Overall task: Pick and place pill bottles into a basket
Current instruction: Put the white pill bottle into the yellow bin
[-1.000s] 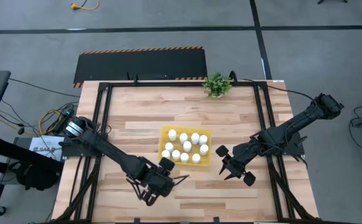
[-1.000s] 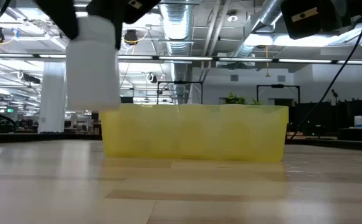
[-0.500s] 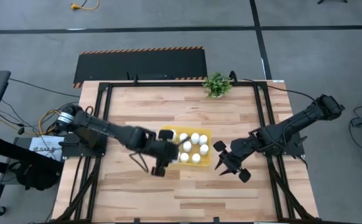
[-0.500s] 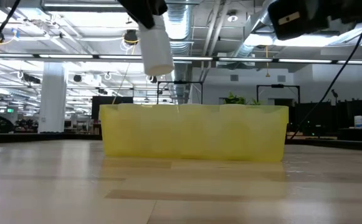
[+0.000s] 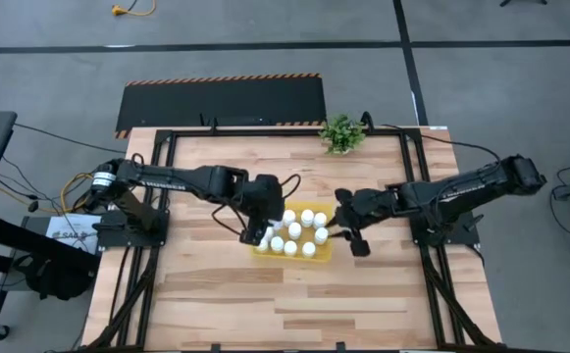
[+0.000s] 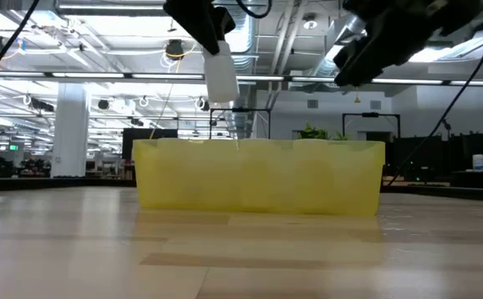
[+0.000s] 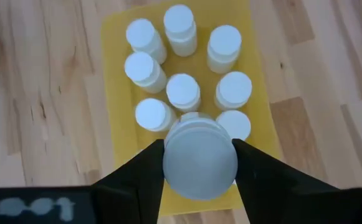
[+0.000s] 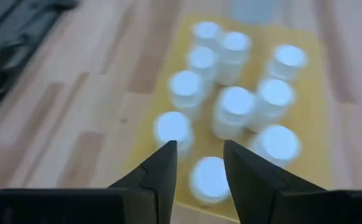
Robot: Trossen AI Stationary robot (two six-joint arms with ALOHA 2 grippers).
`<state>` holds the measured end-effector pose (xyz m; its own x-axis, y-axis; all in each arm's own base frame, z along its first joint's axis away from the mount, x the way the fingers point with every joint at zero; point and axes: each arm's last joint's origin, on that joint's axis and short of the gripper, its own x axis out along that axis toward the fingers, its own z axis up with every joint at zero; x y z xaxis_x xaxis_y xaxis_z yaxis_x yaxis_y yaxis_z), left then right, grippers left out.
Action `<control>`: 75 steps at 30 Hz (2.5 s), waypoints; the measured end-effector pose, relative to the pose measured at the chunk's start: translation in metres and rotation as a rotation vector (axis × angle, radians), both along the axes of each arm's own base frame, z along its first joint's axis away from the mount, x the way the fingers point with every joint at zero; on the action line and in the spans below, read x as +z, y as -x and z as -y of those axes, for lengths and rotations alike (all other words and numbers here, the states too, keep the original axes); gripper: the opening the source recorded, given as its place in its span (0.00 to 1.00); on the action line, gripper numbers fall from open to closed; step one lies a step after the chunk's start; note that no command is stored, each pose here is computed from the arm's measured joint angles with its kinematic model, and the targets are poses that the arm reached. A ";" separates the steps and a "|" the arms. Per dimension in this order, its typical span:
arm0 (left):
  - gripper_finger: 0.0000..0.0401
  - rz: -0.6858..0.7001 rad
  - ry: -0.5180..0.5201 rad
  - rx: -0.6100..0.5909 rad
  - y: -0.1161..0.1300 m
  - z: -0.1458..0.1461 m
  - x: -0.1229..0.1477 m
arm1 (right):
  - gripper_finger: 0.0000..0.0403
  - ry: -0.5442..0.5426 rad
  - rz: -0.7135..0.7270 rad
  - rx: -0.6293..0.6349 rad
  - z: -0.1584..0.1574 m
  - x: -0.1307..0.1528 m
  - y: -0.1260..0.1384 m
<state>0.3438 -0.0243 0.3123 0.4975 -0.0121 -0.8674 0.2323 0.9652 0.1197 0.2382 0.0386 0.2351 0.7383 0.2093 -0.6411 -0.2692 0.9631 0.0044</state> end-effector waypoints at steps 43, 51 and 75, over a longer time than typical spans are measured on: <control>0.41 -0.086 0.033 -0.170 -0.032 -0.024 -0.039 | 0.31 0.014 -0.089 -0.156 0.013 -0.006 0.004; 0.41 -0.100 0.031 -0.208 -0.037 -0.023 -0.048 | 0.31 0.016 -0.098 -0.157 0.013 -0.007 0.004; 0.41 -0.112 -0.042 -0.256 -0.036 -0.022 -0.052 | 0.31 0.017 -0.107 -0.157 0.013 -0.008 0.005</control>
<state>0.3802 -0.0026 0.2599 0.3843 -0.0876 -0.9190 0.4818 0.8682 0.1187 0.2331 0.0258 0.2276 0.6888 0.0849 -0.7199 -0.1141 0.9934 0.0081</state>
